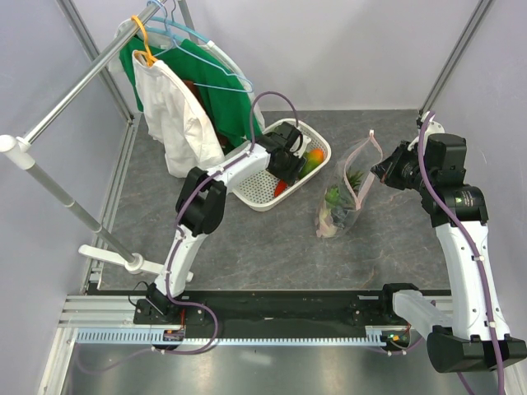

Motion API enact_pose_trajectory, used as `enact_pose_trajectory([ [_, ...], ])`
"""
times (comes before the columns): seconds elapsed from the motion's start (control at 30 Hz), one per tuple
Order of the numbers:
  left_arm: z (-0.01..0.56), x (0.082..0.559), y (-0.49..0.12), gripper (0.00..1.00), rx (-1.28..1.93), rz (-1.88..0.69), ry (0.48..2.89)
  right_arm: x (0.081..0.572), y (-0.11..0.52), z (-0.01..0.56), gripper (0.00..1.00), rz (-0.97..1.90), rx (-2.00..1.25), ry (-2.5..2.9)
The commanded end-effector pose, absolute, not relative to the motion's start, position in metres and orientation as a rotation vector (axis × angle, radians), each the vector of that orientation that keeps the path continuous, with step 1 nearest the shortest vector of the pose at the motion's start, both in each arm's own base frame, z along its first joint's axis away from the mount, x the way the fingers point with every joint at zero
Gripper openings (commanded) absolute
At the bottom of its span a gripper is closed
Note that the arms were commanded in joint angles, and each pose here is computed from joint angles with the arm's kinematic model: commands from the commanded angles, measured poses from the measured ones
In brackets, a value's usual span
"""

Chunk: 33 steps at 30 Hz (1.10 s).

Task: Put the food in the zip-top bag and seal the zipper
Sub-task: Pick up the fake vegetable from the bin.

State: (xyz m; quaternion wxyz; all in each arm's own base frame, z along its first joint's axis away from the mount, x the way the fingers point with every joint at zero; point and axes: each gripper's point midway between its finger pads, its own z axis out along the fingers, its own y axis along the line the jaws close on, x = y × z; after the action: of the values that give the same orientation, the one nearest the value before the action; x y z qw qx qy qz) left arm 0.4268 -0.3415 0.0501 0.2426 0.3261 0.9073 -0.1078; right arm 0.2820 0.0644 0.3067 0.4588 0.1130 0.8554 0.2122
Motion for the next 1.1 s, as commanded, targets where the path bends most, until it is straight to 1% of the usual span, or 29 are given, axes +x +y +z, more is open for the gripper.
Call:
enact_pose_trajectory([
  [0.0,0.044,0.439,-0.342,0.62,0.813,-0.312,2.496,0.287,0.064,0.321,0.0,0.525,0.261,2.058],
  [0.03,0.042,0.44,-0.34,0.6,0.808,-0.313,2.504,0.287,0.064,0.321,0.0,0.524,0.26,2.06],
  [0.2,0.029,0.441,-0.334,0.61,0.817,-0.303,2.531,0.288,0.065,0.32,0.0,0.527,0.258,2.062],
  [0.27,0.033,0.44,-0.334,0.51,0.826,-0.314,2.526,0.287,0.065,0.321,0.0,0.53,0.259,2.06],
  [0.3,0.049,0.44,-0.336,0.44,0.83,-0.333,2.497,0.287,0.065,0.321,0.0,0.528,0.255,2.059],
  [0.33,0.058,0.44,-0.337,0.29,0.829,-0.348,2.481,0.287,0.065,0.322,0.0,0.531,0.255,2.057],
  [0.37,0.07,0.44,-0.338,0.23,0.828,-0.356,2.459,0.287,0.066,0.322,0.0,0.531,0.252,2.056],
  [0.43,0.1,0.439,-0.339,0.13,0.815,-0.377,2.406,0.286,0.067,0.321,0.0,0.542,0.257,2.06],
  [0.67,0.172,0.43,-0.344,0.1,0.808,-0.448,2.27,0.287,0.069,0.32,0.0,0.559,0.256,2.061],
  [0.87,0.218,0.414,-0.35,0.11,0.841,-0.481,2.172,0.287,0.07,0.318,0.0,0.566,0.253,2.067],
  [0.93,0.232,0.405,-0.352,0.11,0.848,-0.537,2.152,0.289,0.07,0.319,0.0,0.563,0.254,2.064],
  [0.97,0.252,0.393,-0.358,0.11,0.829,-0.634,2.13,0.289,0.07,0.318,0.0,0.564,0.256,2.065],
  [1.03,0.279,0.383,-0.369,0.13,0.819,-0.748,2.059,0.289,0.073,0.316,0.0,0.582,0.252,2.072],
  [1.07,0.303,0.367,-0.373,0.13,0.813,-0.855,2.016,0.289,0.074,0.315,0.0,0.594,0.252,2.074],
])
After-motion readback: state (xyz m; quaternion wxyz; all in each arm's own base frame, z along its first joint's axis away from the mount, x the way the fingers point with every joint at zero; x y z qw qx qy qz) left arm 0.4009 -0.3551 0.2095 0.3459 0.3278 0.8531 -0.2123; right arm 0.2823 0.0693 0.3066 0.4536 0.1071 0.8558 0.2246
